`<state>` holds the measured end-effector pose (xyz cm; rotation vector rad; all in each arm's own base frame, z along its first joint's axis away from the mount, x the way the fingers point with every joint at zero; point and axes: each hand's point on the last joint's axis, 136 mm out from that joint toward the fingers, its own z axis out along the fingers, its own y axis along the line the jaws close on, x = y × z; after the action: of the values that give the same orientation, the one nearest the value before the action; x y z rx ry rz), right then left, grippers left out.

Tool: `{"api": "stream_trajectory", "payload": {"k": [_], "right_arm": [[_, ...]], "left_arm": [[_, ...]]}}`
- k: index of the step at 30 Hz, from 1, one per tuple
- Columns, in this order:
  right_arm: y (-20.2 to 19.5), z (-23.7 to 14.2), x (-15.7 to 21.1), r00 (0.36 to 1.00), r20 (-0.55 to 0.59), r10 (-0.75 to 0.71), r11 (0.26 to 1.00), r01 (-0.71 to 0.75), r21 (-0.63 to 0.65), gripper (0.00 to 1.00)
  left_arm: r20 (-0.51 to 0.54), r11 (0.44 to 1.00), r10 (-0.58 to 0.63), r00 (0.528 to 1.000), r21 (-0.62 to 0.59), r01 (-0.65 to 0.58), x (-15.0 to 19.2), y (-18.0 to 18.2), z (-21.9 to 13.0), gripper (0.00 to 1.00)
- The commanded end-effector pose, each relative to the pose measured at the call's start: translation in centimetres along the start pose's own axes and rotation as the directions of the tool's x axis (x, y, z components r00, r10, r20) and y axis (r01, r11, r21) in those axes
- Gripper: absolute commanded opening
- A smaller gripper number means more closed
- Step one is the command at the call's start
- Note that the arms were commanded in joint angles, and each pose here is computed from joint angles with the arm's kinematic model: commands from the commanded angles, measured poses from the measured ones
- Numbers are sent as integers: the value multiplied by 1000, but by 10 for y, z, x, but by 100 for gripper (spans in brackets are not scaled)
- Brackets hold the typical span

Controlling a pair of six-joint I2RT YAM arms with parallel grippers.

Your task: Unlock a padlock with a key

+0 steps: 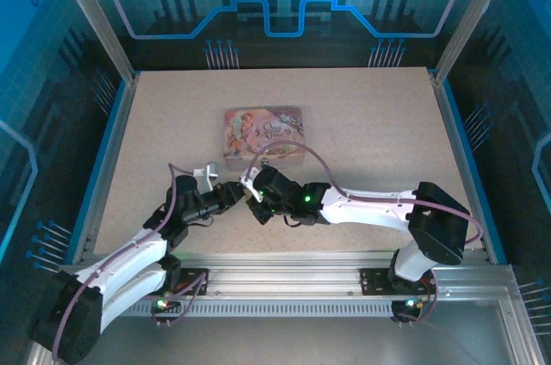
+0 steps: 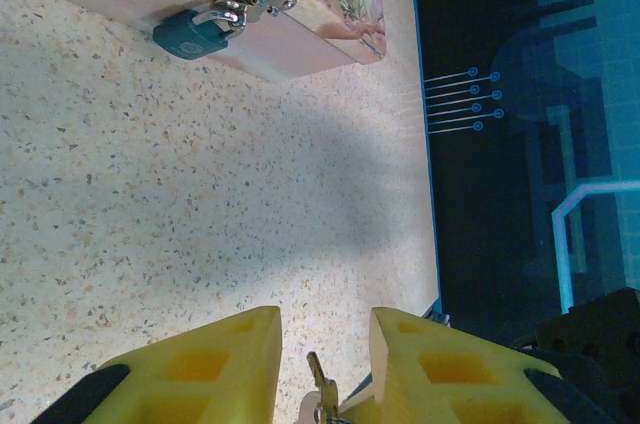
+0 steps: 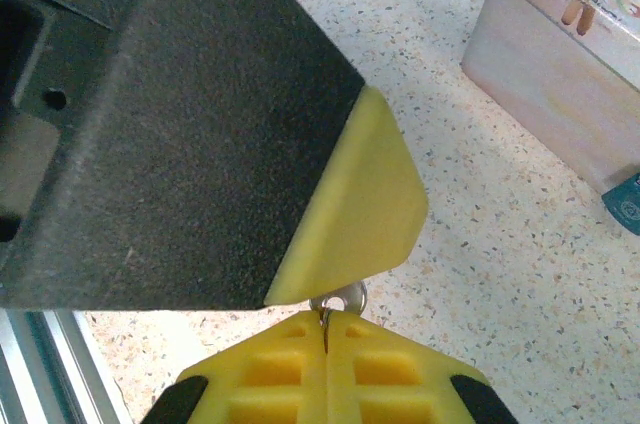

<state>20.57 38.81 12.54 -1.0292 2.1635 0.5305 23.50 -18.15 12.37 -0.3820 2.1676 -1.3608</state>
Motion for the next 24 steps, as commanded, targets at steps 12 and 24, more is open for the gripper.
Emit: {"api": "stream_trajectory", "payload": {"k": [12,24], "right_arm": [[13,-11,-10,998,46,-31,999,33,-40,0],[2,-81,-19,988,152,14,986,11,-166,56]], "left_arm": [[15,996,51,999,76,-52,-11,-22,2,0],[54,858,508,860,58,-511,-22,-53,-9,0]]}}
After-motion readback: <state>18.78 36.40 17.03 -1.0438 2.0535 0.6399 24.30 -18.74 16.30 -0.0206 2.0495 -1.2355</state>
